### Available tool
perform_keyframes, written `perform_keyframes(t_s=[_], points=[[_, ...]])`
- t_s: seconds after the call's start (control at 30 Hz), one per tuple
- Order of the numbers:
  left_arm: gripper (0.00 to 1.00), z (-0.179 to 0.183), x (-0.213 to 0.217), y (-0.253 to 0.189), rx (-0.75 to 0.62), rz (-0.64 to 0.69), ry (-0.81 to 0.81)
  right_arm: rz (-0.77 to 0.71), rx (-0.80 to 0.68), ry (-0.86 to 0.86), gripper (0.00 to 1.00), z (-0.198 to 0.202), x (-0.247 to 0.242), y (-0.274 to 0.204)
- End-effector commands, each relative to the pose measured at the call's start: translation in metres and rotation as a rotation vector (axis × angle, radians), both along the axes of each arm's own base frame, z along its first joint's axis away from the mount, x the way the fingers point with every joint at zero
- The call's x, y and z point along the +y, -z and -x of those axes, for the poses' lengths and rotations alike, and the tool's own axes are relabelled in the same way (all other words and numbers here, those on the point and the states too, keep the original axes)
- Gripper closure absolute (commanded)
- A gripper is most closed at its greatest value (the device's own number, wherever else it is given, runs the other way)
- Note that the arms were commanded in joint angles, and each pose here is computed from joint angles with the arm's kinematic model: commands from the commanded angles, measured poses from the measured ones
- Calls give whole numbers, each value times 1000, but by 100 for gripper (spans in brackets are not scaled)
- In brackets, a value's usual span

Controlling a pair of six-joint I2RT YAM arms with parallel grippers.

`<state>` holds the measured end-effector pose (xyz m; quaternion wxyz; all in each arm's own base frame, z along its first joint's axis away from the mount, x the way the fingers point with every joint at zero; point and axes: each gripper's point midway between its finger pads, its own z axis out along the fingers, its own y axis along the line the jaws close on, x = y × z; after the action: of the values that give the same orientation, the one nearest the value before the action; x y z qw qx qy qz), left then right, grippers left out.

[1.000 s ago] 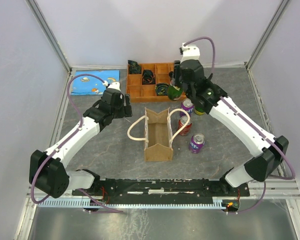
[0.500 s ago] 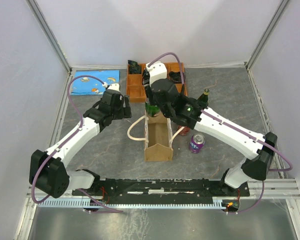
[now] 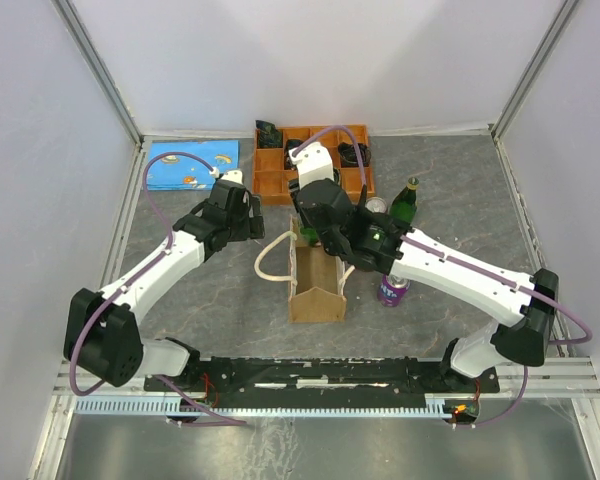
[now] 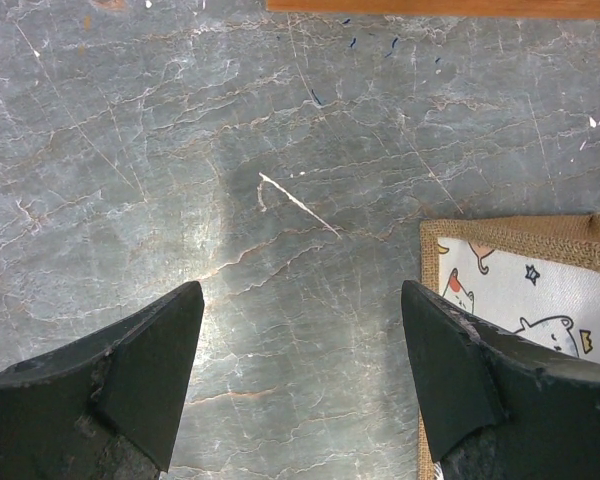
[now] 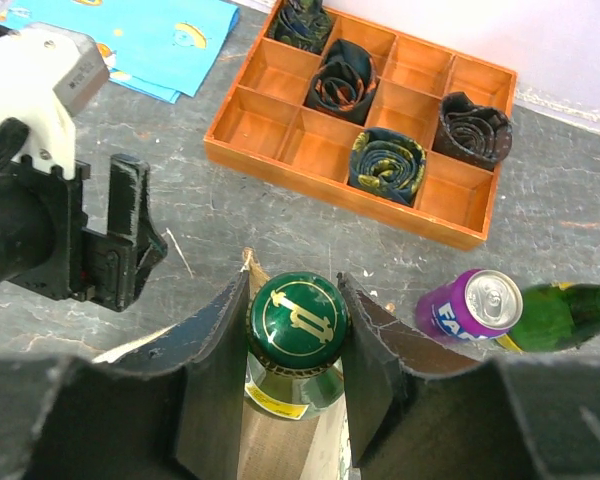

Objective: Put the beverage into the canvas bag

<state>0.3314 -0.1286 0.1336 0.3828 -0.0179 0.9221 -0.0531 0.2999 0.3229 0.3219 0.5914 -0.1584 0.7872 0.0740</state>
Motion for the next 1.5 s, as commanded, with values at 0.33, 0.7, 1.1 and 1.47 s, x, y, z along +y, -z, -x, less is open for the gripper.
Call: perform_keyframes(t_s=[0.33, 0.7, 1.1, 1.47], points=[[14, -12, -6, -12, -44, 36, 5, -162, -87, 111, 100, -4, -21, -22], [14, -11, -10, -8, -30, 43, 18, -159, -104, 183, 100, -16, -35, 5], [14, -12, -10, -3, -19, 37, 21, -189, -71, 202, 100, -29, -36, 42], [13, -13, -12, -2, -16, 39, 32, -189, -72, 203, 100, -43, -28, 65]])
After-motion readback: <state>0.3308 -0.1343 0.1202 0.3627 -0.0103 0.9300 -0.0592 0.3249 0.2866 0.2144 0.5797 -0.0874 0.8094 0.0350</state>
